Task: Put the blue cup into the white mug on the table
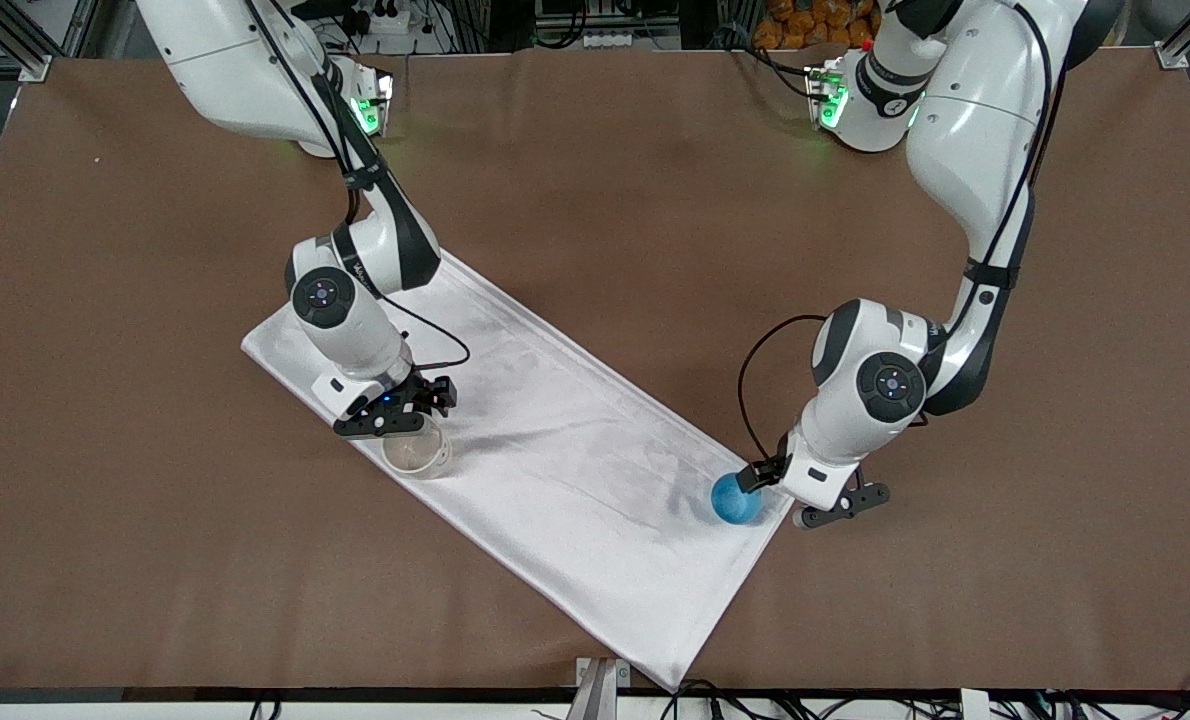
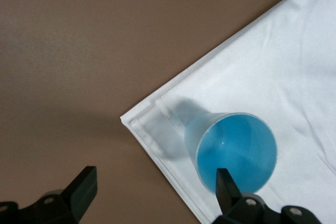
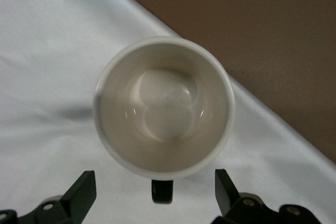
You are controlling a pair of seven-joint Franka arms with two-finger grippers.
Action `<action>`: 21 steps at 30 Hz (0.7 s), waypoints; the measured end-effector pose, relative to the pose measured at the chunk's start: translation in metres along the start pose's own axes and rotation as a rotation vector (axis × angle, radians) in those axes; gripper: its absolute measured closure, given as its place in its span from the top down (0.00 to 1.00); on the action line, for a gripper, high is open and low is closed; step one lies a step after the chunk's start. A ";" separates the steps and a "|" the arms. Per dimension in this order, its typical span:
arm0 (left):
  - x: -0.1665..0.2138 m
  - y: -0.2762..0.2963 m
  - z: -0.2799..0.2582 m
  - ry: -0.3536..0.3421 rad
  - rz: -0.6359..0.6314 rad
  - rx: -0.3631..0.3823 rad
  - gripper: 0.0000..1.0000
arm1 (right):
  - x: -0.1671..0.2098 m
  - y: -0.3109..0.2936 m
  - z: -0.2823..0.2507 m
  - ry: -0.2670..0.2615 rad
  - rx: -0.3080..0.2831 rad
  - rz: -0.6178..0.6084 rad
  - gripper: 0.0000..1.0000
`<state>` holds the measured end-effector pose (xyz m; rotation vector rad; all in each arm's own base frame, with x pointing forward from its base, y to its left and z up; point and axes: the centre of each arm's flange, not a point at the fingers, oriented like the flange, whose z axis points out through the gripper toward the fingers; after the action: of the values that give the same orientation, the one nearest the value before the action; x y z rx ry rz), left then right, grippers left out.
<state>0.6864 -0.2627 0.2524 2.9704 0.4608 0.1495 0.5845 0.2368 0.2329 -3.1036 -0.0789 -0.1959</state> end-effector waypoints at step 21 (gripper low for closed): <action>-0.007 0.007 0.019 0.012 -0.060 -0.015 0.41 | 0.014 -0.030 -0.019 0.050 0.026 -0.025 0.19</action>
<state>0.6843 -0.2735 0.2343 2.9389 0.5468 0.1640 0.5944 0.2671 0.2542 -3.0708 -0.1179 -0.2701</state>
